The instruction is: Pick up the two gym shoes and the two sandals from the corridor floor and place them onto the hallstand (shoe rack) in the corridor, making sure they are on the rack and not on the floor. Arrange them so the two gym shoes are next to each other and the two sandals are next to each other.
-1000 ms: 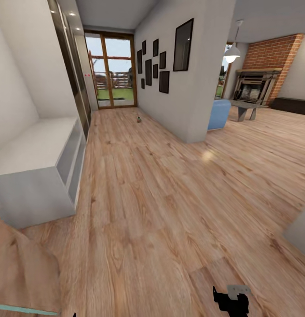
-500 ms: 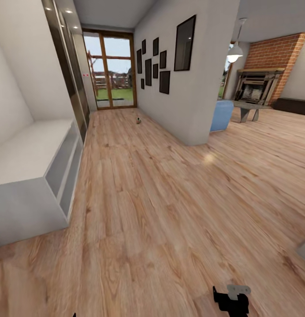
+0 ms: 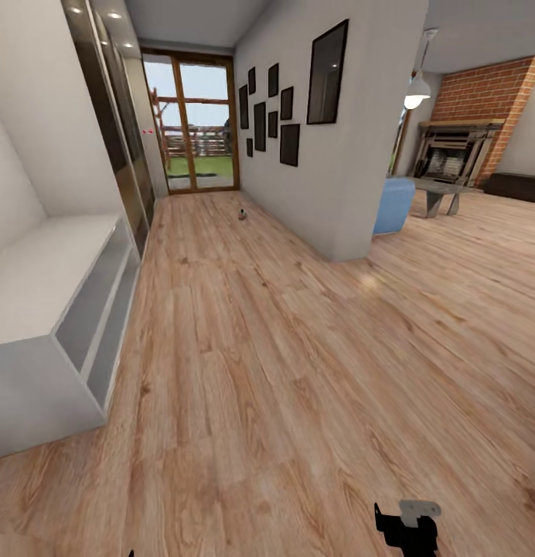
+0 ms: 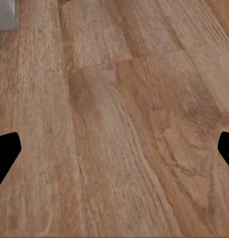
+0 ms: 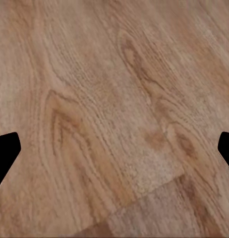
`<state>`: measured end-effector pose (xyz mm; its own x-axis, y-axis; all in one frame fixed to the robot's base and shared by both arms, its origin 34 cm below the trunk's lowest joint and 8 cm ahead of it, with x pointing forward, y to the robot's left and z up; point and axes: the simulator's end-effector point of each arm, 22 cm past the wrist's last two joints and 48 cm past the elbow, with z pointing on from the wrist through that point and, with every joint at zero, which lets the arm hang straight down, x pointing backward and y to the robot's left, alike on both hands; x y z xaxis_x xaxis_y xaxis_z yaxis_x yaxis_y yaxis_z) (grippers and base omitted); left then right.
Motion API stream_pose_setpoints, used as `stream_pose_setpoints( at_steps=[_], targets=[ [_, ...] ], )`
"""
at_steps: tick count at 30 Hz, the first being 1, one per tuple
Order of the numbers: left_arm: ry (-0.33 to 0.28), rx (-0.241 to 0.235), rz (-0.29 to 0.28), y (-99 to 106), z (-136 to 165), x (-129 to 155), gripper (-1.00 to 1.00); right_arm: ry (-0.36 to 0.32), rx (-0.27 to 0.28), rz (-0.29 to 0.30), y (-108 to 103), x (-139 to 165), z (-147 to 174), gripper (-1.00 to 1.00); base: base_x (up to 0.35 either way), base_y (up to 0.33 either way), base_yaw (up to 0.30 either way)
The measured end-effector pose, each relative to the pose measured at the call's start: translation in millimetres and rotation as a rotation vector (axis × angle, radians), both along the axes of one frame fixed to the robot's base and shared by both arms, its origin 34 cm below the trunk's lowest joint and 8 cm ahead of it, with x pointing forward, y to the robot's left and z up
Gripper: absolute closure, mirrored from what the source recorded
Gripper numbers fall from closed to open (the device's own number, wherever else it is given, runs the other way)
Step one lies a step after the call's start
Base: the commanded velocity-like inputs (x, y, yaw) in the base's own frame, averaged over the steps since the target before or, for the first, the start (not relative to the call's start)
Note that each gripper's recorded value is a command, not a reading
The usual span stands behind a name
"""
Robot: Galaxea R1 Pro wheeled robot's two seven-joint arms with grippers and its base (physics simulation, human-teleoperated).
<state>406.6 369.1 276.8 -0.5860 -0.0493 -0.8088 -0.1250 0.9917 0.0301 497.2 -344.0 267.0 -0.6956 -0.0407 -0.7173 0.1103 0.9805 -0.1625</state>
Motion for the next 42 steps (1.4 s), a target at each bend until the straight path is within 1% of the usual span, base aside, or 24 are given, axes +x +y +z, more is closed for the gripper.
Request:
stream_pose_setpoints(
  at_steps=[19,28,42],
  targets=[
    [0.000,0.001,0.000,1.1,0.1,-0.1,-1.00,0.003,0.000,0.000,0.5,-1.3,-0.7,-1.00,0.338,0.000,0.000],
    [0.008,0.002,0.013,4.1,-1.1,-1.4,-1.00,0.004,0.001,0.000,1.8,-2.4,-1.4,-1.00,0.338,0.000,0.000],
    [0.008,0.003,0.016,4.8,-1.0,-1.5,-1.00,0.012,0.001,0.000,1.7,-8.2,-3.9,-1.00,0.338,0.000,0.000]
  ],
)
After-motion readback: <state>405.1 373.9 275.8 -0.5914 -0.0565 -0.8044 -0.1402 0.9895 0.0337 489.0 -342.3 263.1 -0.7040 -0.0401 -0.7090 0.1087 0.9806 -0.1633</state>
